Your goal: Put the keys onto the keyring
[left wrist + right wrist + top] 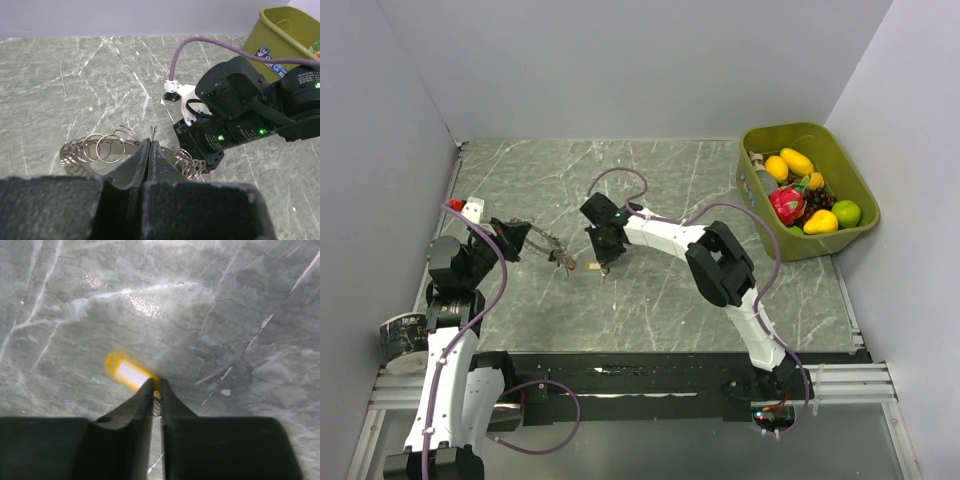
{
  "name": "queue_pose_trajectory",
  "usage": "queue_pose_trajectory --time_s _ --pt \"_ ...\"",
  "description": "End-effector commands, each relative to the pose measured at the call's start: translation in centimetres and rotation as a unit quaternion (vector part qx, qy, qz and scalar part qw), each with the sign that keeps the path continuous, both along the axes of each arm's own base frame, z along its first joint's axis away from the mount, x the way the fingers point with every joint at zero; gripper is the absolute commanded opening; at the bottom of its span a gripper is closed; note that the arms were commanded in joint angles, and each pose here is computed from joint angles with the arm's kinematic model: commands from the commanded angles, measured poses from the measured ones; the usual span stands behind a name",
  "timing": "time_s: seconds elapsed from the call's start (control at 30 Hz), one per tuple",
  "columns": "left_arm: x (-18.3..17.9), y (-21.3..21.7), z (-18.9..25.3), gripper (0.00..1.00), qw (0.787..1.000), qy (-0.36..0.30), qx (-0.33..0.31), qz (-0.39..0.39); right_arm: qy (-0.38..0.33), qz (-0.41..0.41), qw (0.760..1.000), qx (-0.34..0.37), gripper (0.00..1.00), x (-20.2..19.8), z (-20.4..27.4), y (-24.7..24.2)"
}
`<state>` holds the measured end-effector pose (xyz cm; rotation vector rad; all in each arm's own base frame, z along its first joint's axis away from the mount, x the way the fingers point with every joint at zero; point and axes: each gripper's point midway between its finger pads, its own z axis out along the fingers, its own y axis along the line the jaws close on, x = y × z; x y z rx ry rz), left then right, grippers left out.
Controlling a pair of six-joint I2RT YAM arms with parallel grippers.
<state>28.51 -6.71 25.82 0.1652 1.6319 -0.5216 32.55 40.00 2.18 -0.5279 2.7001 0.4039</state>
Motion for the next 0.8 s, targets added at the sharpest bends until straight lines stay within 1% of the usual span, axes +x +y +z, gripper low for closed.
queue_pose_trajectory --time_s 0.0,0.03,0.07,0.1,0.13,0.17,0.2,0.27,0.3,0.43,0.53,0.6,0.7,0.73,0.77 --pt "-0.3 -0.2 3.8 0.01 0.998 -0.061 -0.002 -0.006 -0.016 0.005 1.000 -0.004 0.08 -1.0 1.8 -1.2" --pt "-0.2 -0.2 3.7 0.01 0.998 -0.061 0.000 -0.005 -0.022 0.006 1.000 -0.001 0.04 -1.1 2.2 -1.4" --pt "-0.3 -0.2 3.7 0.01 0.998 -0.061 0.000 -0.008 -0.017 0.007 1.000 -0.009 0.03 -1.8 1.6 -2.3" --pt "-0.2 -0.2 3.7 0.01 0.998 -0.061 -0.001 -0.007 -0.028 0.009 1.000 0.001 0.02 -1.9 3.0 -2.4" --pt "-0.2 -0.2 3.7 0.01 0.998 -0.061 0.000 -0.008 -0.040 0.004 0.999 -0.008 0.00 -1.8 3.2 -3.2" --pt "-0.3 -0.3 3.7 0.01 0.998 -0.062 0.000 -0.009 -0.036 0.003 0.999 -0.017 0.00 -2.4 2.5 -4.2" --pt "-0.3 -0.3 3.8 0.01 0.998 -0.062 -0.001 -0.011 -0.046 0.004 0.999 -0.010 0.00 -2.6 3.6 -4.5" --pt "-0.4 -0.5 3.7 0.01 0.998 -0.064 -0.001 -0.015 -0.047 0.002 0.999 -0.022 0.00 -3.3 3.2 -6.0" --pt "-0.4 -0.5 3.7 0.01 0.998 -0.063 -0.001 -0.016 -0.054 0.004 0.998 -0.017 0.00 -3.5 4.1 -6.3" --pt "-0.5 -0.7 3.7 0.01 0.998 -0.064 -0.002 -0.021 -0.056 0.007 0.998 -0.034 0.00 -4.7 4.0 -8.5" --pt "-0.5 -0.8 3.7 0.01 0.998 -0.065 -0.003 -0.025 -0.060 0.011 0.998 -0.030 0.00 -5.2 4.3 -9.1" --pt "-0.5 -0.8 3.7 0.01 0.998 -0.066 -0.004 -0.025 -0.061 0.016 0.998 -0.013 0.00 -5.5 5.0 -8.8" --pt "-0.5 -0.8 3.7 0.01 0.997 -0.066 -0.004 -0.025 -0.057 0.023 0.998 0.011 0.11 -5.8 5.3 -7.8" --pt "-0.6 -0.8 3.7 0.01 0.997 -0.066 -0.004 -0.026 -0.059 0.019 0.998 0.019 0.27 -5.7 5.4 -7.5" --pt "-0.6 -0.9 3.7 0.01 0.997 -0.066 -0.004 -0.027 -0.052 0.023 0.998 0.030 0.32 -5.9 5.4 -7.0"
